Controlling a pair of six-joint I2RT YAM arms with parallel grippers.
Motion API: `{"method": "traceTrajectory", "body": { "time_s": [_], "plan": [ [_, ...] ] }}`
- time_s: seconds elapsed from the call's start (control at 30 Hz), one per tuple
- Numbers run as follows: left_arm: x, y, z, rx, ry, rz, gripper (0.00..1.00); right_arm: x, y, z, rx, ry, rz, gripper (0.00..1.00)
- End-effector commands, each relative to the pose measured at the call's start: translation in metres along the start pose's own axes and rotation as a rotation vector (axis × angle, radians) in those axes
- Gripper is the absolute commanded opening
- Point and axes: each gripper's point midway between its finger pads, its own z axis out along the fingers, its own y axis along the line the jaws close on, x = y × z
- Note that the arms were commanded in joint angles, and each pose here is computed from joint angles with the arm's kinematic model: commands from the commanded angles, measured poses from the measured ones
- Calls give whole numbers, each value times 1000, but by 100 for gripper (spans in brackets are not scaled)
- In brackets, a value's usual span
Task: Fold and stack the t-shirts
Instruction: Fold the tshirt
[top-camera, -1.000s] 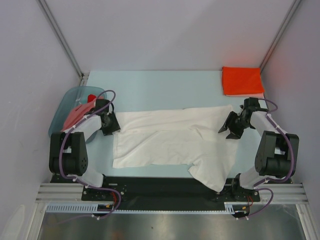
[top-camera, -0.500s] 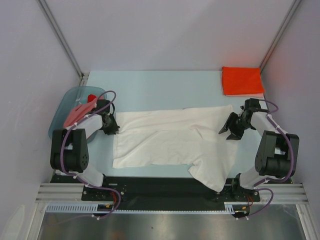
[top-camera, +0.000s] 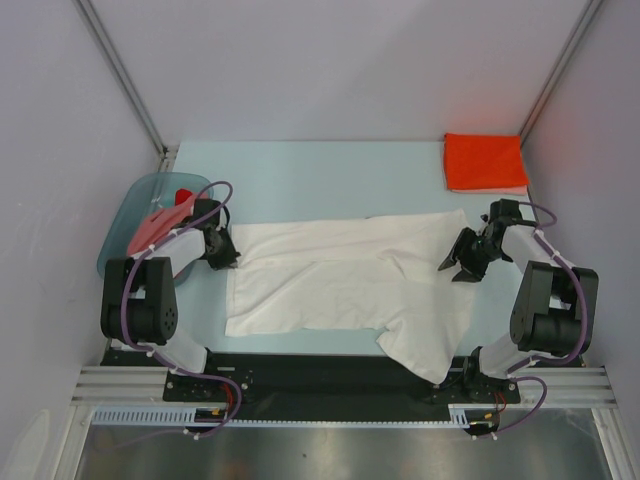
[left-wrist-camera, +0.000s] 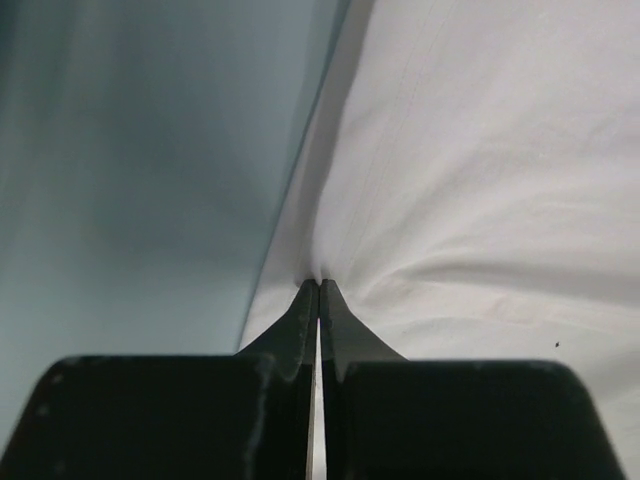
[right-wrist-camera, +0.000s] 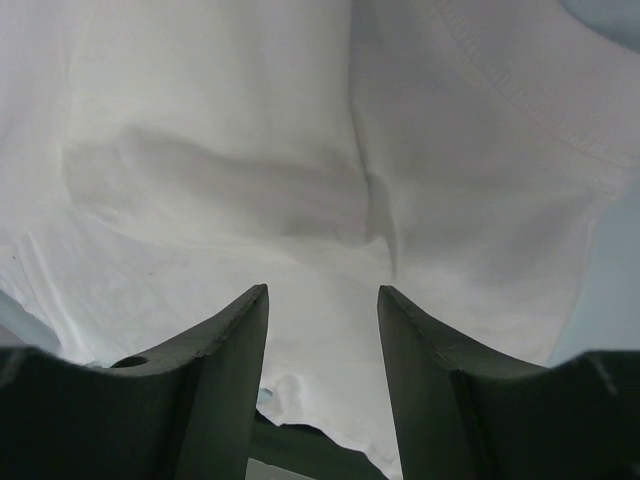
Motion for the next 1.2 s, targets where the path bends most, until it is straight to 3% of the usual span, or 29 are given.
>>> {"method": "traceTrajectory", "body": {
  "time_s": [0.0,0.07,0.17,0.7,1.17],
  "plan": [
    [-23,-13,-16,59,-68,10,1,2,-3,0,-13,4,-9,51],
    [-27,-16,-20,71,-81,11,0,3,-6,5,-13,13,-4,42],
    [-32,-21,-24,91,-91,14,0,8,-11,9,2,38,12,36],
    [-39,-29,-28,121,-100,22,0,14,-26,18,48,53,40,40],
    [-42,-30,-28,124,-104,30,0,-2,-17,27,6,35,59,34]
  ]
}}
